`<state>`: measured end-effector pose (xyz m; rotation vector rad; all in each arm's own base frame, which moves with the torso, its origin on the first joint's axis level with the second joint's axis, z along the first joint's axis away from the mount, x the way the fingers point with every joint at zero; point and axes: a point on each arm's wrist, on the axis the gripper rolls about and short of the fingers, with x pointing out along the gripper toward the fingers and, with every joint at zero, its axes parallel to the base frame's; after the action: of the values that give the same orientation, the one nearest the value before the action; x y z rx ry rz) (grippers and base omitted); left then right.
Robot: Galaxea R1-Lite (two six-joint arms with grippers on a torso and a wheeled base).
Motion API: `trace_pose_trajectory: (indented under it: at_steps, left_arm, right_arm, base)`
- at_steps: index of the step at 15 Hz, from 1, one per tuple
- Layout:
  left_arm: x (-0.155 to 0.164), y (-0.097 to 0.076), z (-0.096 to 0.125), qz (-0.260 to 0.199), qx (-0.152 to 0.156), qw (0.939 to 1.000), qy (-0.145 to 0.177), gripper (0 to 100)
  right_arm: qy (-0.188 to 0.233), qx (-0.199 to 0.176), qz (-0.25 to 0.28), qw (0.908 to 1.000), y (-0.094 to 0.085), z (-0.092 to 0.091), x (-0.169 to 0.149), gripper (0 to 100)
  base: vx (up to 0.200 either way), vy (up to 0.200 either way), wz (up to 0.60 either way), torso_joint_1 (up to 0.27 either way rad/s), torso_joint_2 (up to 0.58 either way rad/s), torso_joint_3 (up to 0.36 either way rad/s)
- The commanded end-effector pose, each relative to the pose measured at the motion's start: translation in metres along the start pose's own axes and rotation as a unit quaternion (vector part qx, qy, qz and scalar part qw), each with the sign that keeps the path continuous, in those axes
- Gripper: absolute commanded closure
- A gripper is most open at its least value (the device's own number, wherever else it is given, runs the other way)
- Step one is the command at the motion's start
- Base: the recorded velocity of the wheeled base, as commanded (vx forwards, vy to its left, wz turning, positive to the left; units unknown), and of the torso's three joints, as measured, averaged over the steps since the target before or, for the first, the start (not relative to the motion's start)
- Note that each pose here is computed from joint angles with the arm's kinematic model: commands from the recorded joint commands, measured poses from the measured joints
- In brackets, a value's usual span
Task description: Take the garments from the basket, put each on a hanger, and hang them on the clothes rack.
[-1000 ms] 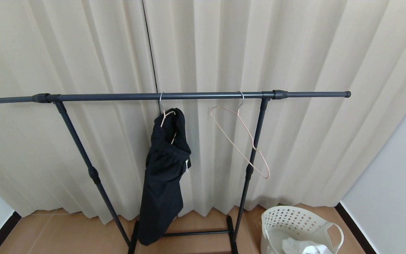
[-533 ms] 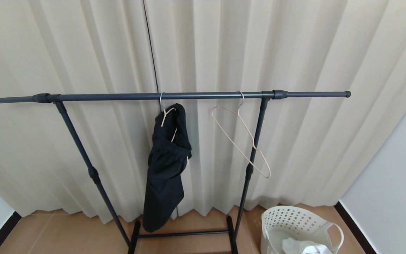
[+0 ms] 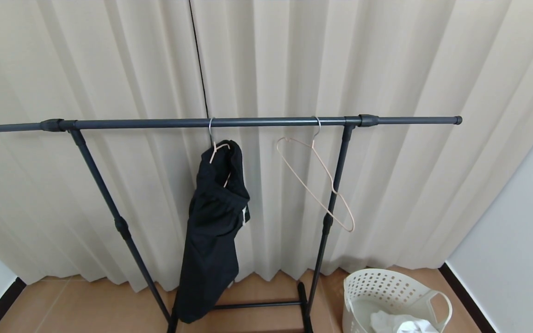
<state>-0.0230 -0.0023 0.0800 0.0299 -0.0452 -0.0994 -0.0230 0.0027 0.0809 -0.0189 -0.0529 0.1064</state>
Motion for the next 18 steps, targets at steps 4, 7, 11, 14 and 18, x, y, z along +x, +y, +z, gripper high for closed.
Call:
trace_pose_trajectory:
  at_steps: [4,7,11,14,18]
  left_arm:
    - [0.0001,0.0000,0.0000,0.000,0.000,1.0000,0.000,0]
    - [0.0001,0.0000,0.0000,0.000,0.000,1.0000,0.000,0]
    - [0.0002,0.0000,0.0001,0.000,0.000,1.0000,0.001,0]
    - [0.0002,0.0000,0.0001,0.000,0.000,1.0000,0.001,0]
    - [0.0002,0.0000,0.0001,0.000,0.000,1.0000,0.001,0]
  right_arm:
    - [-0.001,-0.001,0.000,1.0000,0.0000,0.0001,0.0000,0]
    - [-0.001,-0.001,0.001,1.0000,0.0000,0.0001,0.0000,0]
    - [-0.001,-0.001,0.001,1.0000,0.0000,0.0001,0.0000,0]
    - [-0.001,0.000,0.001,1.0000,0.0000,0.0001,0.0000,0]
    - [-0.001,-0.001,0.003,1.0000,0.0000,0.0001,0.0000,0]
  base:
    - [0.000,0.000,0.00,-0.139,0.34,0.194]
    - [0.000,0.000,0.00,-0.141,0.34,0.194]
    - [0.000,0.000,0.00,-0.145,0.36,0.203]
    - [0.000,0.000,0.00,-0.150,0.37,0.217]
    - [0.000,0.000,0.00,-0.161,0.42,0.253]
